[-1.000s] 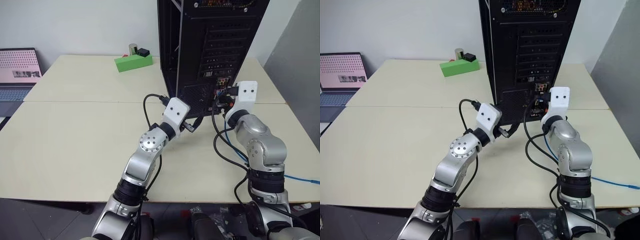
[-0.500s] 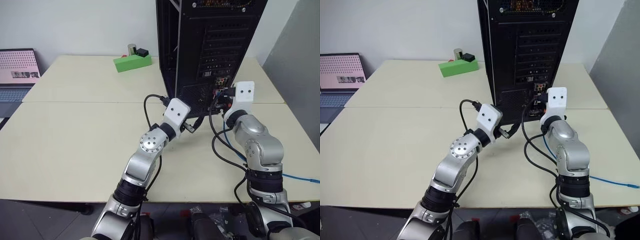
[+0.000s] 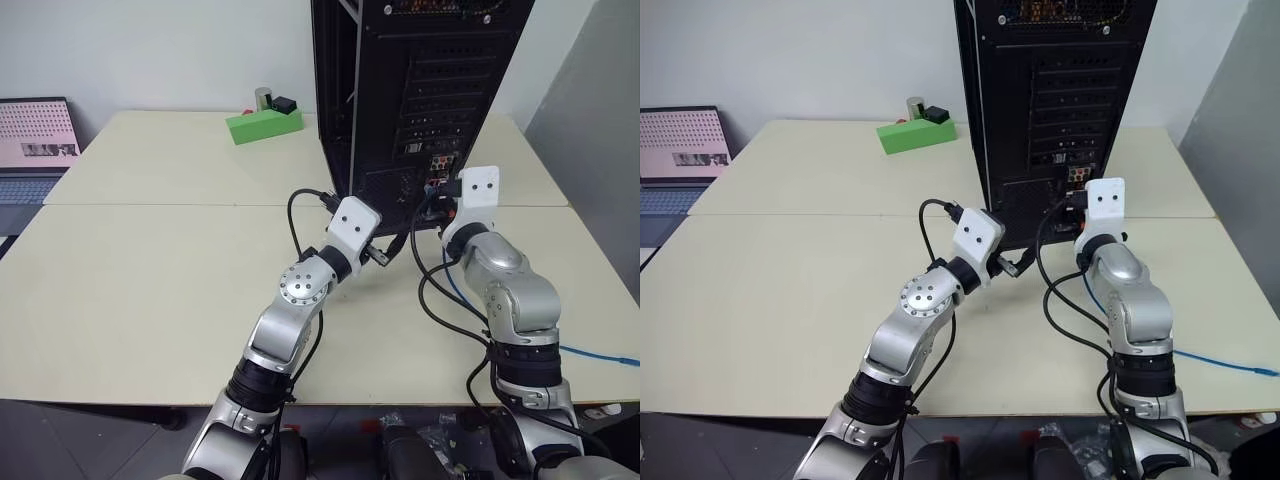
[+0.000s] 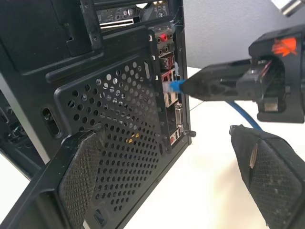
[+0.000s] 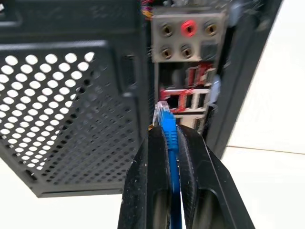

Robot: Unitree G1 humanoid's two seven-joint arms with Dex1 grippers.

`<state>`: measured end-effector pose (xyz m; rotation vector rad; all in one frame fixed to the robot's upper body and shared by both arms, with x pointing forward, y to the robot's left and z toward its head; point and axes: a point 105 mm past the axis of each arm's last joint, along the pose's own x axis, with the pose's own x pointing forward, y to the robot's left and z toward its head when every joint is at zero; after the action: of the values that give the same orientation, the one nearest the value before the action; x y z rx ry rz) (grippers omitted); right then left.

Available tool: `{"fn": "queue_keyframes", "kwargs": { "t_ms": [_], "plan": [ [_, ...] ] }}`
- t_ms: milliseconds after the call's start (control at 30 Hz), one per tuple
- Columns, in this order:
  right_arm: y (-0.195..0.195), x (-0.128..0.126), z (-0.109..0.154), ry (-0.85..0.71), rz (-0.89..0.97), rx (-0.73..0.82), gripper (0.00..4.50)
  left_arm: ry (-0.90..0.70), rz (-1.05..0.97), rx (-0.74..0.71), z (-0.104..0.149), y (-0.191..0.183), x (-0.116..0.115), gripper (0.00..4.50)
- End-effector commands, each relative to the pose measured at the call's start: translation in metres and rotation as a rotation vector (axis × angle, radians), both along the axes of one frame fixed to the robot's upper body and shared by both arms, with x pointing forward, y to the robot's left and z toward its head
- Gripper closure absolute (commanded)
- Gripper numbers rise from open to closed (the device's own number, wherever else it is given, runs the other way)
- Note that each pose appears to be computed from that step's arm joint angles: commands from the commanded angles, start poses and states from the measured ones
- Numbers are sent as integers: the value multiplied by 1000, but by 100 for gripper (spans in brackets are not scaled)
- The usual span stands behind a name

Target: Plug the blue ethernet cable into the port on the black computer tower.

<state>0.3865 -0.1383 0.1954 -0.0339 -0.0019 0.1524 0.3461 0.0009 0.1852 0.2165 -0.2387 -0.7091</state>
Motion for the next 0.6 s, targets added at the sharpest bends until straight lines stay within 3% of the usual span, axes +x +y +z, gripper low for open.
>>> {"fn": "queue_keyframes", "kwargs": {
  "t_ms": [33,600],
  "plan": [
    [1,-2,12,-53,3,1,450,-52,-15,-11,11,-3,-5,7],
    [-16,-15,20,-59,-29,21,450,-54,-21,-4,9,-3,-5,7]
  ]
}}
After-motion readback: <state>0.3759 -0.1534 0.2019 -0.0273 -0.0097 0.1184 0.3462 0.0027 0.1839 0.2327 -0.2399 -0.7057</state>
